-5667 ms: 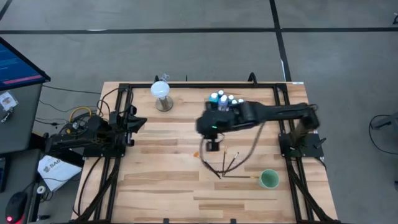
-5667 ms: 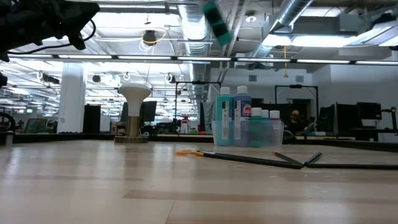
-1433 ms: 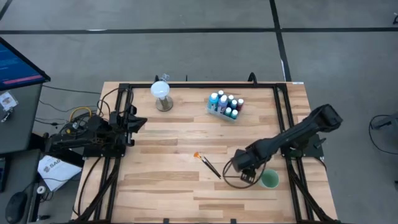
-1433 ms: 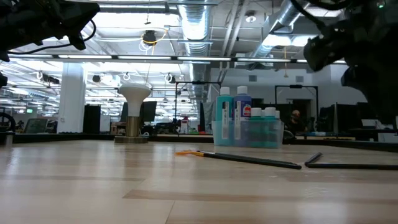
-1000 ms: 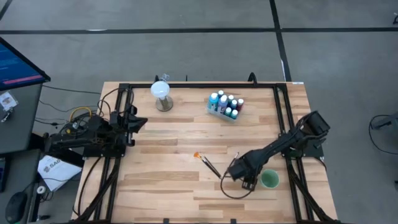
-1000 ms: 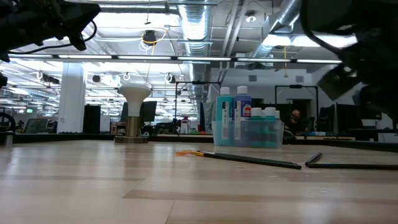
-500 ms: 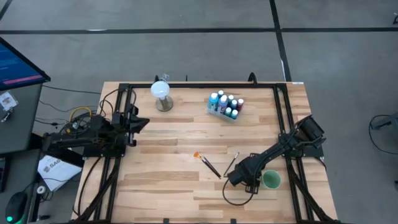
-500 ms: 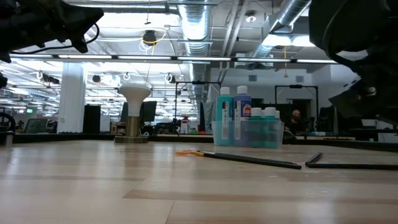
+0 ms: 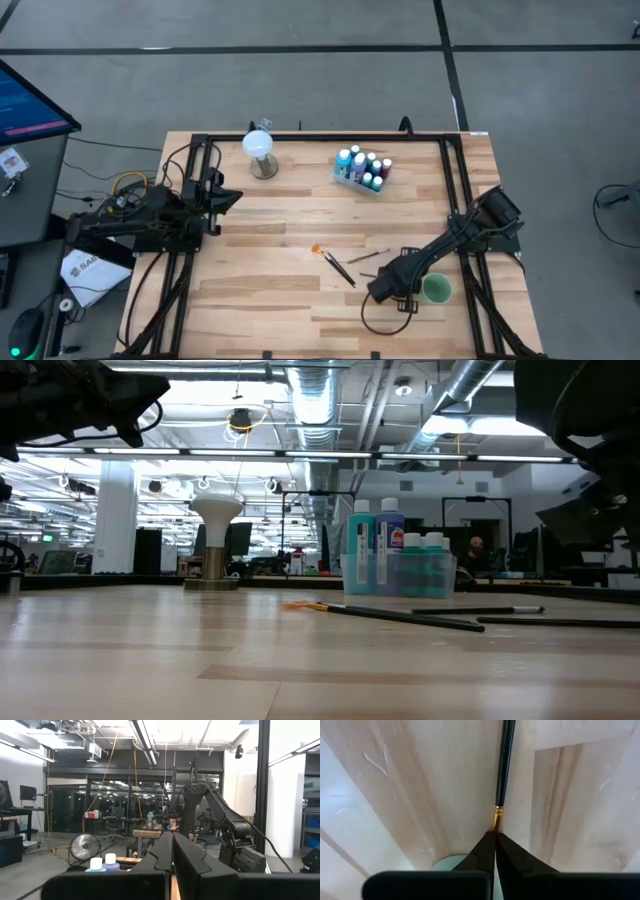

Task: Pick & Place Paint Supplies
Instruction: Put the right black paint brush into the green cup

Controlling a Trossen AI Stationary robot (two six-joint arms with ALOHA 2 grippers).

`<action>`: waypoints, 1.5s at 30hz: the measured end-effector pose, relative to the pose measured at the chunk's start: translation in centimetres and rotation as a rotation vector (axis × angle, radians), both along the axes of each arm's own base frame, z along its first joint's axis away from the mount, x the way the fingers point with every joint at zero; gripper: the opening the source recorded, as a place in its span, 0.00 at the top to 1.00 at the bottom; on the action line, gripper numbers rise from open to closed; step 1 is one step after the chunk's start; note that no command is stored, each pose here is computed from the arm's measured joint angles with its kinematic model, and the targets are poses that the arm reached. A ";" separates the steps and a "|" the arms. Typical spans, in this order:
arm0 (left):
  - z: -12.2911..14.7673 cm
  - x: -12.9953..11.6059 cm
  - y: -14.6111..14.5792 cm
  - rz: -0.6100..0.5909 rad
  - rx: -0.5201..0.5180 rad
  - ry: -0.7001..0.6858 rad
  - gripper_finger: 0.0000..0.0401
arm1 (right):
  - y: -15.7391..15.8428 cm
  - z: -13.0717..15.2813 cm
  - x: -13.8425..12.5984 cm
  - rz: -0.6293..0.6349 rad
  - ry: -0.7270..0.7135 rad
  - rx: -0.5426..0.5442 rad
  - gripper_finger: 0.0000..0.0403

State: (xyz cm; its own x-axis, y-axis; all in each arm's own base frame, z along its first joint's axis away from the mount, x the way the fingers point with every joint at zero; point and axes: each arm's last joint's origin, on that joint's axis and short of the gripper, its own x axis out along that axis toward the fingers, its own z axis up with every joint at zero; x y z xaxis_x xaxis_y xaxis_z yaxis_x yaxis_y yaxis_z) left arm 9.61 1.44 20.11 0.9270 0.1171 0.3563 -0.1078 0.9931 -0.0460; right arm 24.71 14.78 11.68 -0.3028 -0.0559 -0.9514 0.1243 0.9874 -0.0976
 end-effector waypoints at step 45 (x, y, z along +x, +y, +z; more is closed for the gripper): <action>0.0 0.2 0.0 0.000 -0.002 0.009 1.00 | -2.8 24.5 -8.6 -0.935 0.597 0.588 1.00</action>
